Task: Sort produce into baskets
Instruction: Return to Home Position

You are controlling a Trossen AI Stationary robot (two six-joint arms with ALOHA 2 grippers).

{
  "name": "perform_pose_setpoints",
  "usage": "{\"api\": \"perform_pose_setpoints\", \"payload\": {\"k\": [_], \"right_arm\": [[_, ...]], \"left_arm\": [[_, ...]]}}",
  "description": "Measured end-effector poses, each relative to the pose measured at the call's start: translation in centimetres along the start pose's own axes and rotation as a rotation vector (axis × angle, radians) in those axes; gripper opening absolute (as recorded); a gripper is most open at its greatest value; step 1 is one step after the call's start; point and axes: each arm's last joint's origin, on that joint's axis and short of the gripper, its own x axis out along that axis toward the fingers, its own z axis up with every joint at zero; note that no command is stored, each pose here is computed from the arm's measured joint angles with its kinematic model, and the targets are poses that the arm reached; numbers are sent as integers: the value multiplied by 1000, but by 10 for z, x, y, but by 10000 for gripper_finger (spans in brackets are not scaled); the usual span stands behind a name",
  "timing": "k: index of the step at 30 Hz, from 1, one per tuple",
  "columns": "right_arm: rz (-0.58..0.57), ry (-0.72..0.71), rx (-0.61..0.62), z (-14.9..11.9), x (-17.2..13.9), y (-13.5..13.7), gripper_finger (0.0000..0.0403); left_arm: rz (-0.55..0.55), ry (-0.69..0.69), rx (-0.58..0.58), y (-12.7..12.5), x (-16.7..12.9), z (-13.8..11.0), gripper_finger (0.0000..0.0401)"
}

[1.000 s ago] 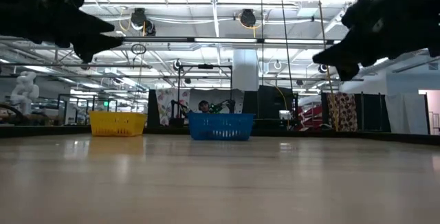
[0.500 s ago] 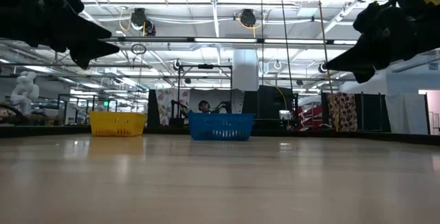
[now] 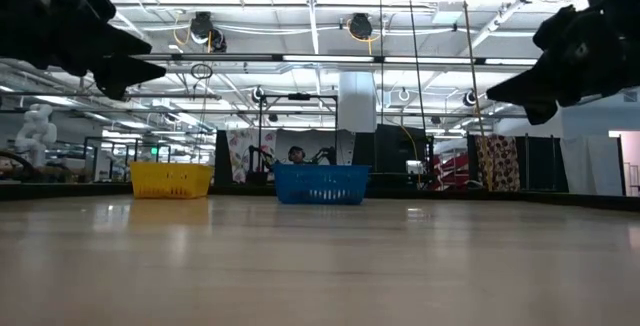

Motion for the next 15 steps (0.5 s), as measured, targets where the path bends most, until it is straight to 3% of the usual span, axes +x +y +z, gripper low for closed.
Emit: {"api": "perform_pose_setpoints", "payload": {"k": [8,15], "right_arm": [[9,-8,-6,-3,-6,-1,0],[95,-49,-62,1,-11,2,0]], "left_arm": [[-7,-44,-4,0,-6,2,248],[1,-3,-24,1,-7,0,248]]}}
